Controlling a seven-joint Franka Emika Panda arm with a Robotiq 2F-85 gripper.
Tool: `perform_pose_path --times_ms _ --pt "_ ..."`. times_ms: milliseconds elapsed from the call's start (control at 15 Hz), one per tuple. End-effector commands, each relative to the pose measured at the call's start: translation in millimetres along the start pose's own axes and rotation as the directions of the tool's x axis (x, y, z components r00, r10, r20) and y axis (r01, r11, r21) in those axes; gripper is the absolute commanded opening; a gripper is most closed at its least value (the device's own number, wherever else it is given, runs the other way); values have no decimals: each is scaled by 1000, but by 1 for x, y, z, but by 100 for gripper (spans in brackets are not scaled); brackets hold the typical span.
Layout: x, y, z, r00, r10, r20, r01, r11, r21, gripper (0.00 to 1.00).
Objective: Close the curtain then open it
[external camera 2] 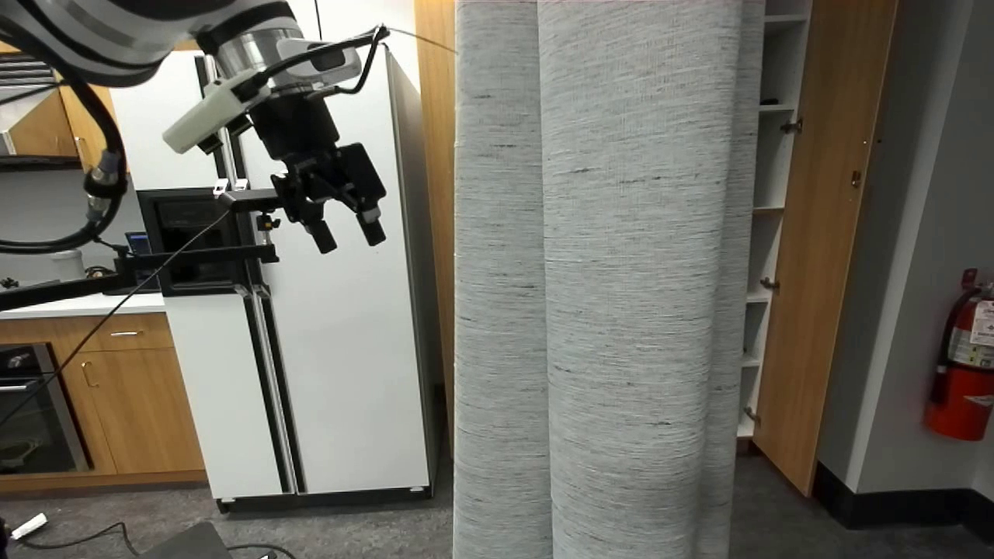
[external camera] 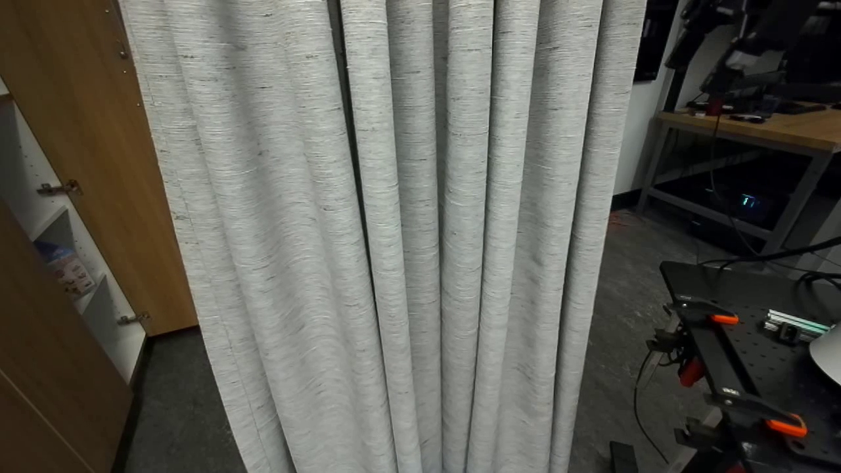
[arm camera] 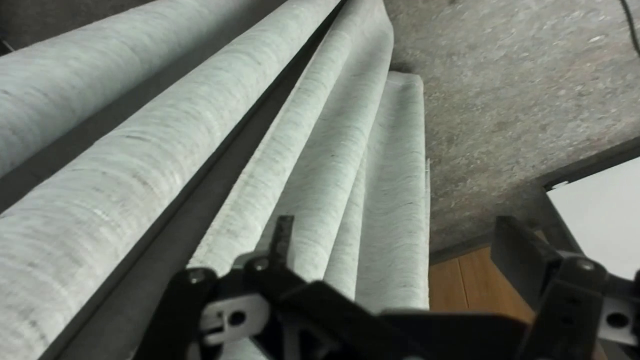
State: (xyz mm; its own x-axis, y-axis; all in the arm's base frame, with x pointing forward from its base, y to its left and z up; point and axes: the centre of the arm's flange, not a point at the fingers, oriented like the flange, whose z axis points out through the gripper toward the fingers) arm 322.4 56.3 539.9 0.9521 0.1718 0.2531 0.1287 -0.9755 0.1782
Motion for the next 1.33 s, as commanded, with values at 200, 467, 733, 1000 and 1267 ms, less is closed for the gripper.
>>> perform_pose_path --times_ms 200,467,733,1000,1267 --pt "28 39 20 995 -16 -103 2 991 -135 100" --pt "44 53 35 993 -17 -120 -3 986 -165 100" --pt "56 60 42 991 -20 -129 -3 984 -176 100" --pt "68 63 42 990 -20 -140 -7 982 -188 100" --pt "78 69 25 982 -15 -186 -30 972 -234 100"
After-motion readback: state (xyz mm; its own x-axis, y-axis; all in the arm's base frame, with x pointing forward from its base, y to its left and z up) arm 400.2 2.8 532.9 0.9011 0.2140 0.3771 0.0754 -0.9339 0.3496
